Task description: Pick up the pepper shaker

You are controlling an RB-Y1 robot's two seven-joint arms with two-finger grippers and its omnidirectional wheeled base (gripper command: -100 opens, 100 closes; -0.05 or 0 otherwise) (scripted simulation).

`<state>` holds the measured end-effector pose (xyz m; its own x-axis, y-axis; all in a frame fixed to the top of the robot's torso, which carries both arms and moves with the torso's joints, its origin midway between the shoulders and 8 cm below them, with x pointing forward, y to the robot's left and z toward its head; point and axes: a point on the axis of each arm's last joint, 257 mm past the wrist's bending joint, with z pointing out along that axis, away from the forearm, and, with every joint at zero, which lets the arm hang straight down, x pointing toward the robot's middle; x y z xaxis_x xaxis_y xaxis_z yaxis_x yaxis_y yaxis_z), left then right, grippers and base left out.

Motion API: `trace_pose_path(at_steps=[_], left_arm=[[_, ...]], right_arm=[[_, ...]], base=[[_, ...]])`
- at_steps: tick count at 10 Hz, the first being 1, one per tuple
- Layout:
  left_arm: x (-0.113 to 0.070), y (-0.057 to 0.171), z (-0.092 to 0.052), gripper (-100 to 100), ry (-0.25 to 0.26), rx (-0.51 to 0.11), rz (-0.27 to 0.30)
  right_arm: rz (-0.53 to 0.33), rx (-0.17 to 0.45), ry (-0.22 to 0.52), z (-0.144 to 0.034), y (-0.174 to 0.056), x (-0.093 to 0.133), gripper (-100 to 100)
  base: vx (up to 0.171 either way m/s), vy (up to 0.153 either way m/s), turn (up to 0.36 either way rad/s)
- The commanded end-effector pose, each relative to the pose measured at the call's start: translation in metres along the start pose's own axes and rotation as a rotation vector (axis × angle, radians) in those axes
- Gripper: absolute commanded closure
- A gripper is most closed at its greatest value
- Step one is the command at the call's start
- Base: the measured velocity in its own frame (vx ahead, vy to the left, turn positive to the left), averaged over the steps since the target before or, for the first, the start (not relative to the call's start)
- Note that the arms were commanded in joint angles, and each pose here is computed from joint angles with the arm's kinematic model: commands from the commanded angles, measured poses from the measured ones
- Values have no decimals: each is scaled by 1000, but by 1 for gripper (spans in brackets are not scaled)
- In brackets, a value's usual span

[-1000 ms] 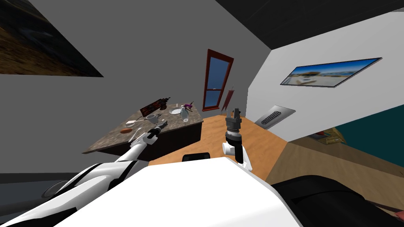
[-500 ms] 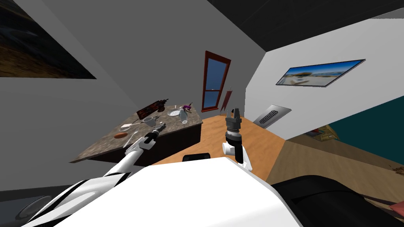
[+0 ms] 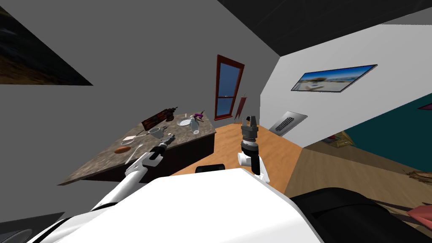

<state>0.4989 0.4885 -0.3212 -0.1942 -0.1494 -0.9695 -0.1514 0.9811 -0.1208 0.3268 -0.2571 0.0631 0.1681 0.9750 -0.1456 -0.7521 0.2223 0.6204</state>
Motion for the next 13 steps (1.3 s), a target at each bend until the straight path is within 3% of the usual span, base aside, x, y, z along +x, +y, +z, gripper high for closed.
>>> trace_pose_path(at_steps=[1,3,4,5,7,8,11,13], left_arm=[[4,0,-9,100,2,3,3],[7,7,-29,100,1,-13,1],[7,7,-29,100,0,-12,1],[7,16,-40,100,0,-37,-5],[7,13,-49,100,-2,-27,1],[9,25,-61,100,2,-56,-4],[10,31,-87,100,4,-72,3],[4,25,-91,100,-7,-58,8]], right_arm=[[0,0,0,0,0,0,0],[0,0,0,0,0,0,0],[0,0,0,0,0,0,0],[0,0,0,0,0,0,0],[0,0,0,0,0,0,0],[0,0,0,0,0,0,0],[0,0,0,0,0,0,0],[0,0,0,0,0,0,0]], base=[[21,5,2],[34,7,-64],[20,8,6],[51,4,-102],[34,10,-18],[33,5,-108],[50,12,-53],[12,11,7]])
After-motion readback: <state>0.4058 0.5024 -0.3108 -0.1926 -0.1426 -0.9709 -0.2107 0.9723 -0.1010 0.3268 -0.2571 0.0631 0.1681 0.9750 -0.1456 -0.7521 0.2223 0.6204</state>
